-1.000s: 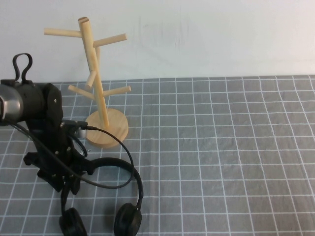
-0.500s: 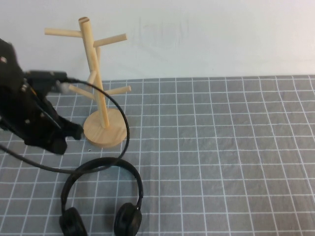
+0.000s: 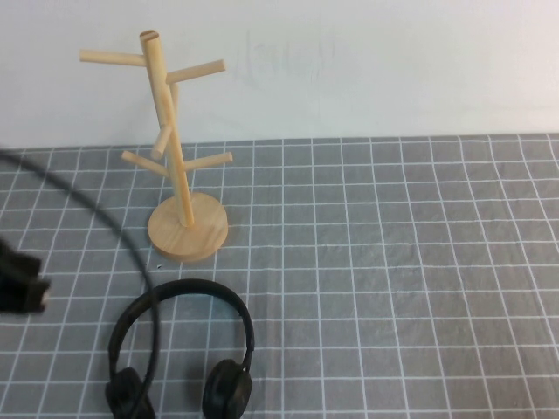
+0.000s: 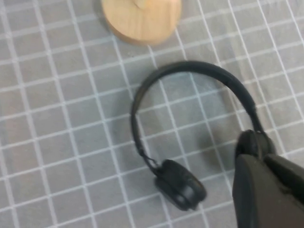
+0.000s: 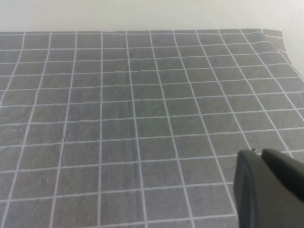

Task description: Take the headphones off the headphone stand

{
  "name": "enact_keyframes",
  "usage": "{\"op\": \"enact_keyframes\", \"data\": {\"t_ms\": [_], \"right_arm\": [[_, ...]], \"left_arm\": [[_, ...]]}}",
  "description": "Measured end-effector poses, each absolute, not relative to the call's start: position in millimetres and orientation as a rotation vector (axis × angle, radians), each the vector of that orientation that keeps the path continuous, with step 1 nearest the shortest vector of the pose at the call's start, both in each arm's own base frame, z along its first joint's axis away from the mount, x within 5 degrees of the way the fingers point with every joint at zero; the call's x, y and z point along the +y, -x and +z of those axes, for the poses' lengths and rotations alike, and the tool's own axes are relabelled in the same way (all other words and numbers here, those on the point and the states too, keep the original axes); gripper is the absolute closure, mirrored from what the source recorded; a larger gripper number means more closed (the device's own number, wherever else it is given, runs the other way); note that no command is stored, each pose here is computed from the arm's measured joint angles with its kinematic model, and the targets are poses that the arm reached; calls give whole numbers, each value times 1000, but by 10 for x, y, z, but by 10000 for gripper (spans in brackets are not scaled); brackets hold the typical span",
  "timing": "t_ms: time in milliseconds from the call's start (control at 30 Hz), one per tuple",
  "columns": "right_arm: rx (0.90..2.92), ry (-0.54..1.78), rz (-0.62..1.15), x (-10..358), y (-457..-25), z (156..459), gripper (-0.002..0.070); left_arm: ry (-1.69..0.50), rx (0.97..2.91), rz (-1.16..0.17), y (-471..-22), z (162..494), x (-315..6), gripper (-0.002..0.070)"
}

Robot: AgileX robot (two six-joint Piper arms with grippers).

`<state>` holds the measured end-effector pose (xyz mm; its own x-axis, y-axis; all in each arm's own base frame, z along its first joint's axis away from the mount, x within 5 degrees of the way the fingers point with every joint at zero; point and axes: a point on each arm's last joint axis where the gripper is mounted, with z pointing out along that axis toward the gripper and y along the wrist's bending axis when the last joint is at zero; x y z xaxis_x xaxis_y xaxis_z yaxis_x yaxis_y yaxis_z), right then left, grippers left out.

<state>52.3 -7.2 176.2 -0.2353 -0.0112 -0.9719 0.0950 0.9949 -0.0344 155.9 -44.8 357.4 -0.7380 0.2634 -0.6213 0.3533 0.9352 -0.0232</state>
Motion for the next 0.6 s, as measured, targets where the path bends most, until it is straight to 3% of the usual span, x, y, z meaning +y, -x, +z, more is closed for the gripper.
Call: {"op": "enact_keyframes", "data": {"t_ms": [400,600], "right_arm": [[1806,-61,-99,-72,-523,1762,682],[1806,-61,-99,-72,-523,1762,682]], "left_arm": [[-345,2107,-145,-495,3437,-162,678],[-330,2006,-105,-284,3199,-85,678]]}}
